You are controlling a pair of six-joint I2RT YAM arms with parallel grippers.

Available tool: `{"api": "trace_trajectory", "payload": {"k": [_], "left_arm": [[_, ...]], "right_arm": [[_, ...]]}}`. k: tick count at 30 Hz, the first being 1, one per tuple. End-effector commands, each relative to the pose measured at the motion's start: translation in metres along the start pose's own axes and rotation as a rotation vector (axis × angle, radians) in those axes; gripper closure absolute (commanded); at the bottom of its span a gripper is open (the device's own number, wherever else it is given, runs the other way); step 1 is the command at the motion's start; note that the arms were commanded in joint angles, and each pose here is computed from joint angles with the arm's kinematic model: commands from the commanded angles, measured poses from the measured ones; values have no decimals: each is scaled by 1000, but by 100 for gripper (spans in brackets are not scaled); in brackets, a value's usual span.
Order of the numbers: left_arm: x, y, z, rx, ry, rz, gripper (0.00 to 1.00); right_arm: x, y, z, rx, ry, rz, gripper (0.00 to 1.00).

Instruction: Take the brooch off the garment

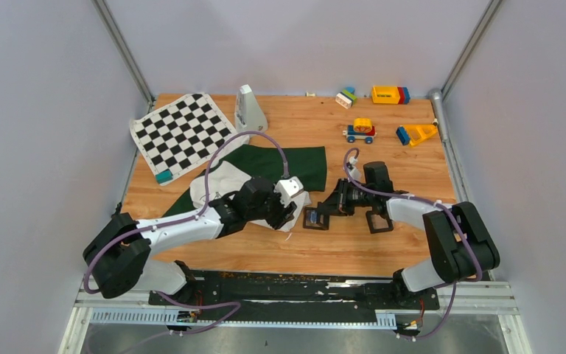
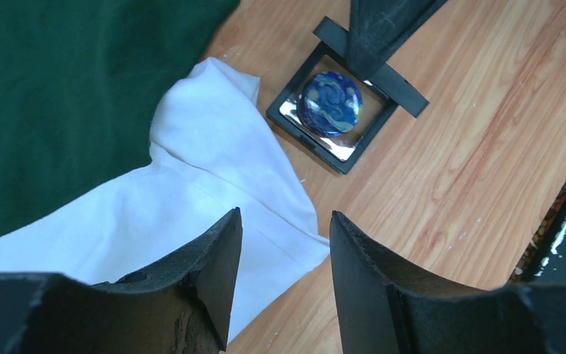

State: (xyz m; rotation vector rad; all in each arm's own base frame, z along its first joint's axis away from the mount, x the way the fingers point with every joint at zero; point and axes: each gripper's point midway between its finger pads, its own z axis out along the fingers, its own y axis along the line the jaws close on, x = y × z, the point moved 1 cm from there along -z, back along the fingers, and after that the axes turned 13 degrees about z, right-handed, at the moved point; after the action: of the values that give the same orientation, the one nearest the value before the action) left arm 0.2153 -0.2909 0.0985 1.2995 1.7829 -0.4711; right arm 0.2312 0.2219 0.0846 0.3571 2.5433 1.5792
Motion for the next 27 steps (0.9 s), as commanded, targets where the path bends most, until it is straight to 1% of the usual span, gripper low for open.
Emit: {"api": "trace_trajectory", "payload": {"k": [1, 2, 4, 6, 7, 8, 10, 13, 18, 21, 24, 27], "left_arm": [[-11, 1, 0, 9, -47, -81, 46], [-10, 1, 1, 12, -44, -89, 47], [-9, 3, 3, 19, -33, -108, 48], [-6, 3, 6, 28, -22, -120, 49], [-5, 2, 7, 36, -17, -126, 49], [-6, 2, 7, 39, -17, -127, 49], [-5, 2, 9, 45, -10, -131, 49], [-3, 4, 9, 38, -1, -139, 50], [-2, 18, 1, -18, -12, -177, 52], [3, 32, -5, -86, -9, -222, 52], [10, 48, -14, -166, -6, -274, 52], [15, 59, -21, -223, -4, -307, 51]], "right_arm": [[-17, 1, 0, 107, -71, -49, 96], [-17, -2, 0, 136, -75, -41, 91], [-20, -3, 1, 167, -88, -49, 75], [-21, 0, 1, 187, -105, -63, 61], [-21, 1, 1, 196, -112, -72, 57], [-22, 2, 1, 206, -120, -81, 56], [-22, 5, -1, 221, -131, -93, 56], [-20, 6, -3, 254, -152, -117, 58], [-11, 16, 2, 348, -179, -208, 59], [-4, 23, 10, 382, -180, -249, 64], [12, 29, 25, 396, -148, -282, 69], [22, 28, 41, 428, -123, -303, 71]]}}
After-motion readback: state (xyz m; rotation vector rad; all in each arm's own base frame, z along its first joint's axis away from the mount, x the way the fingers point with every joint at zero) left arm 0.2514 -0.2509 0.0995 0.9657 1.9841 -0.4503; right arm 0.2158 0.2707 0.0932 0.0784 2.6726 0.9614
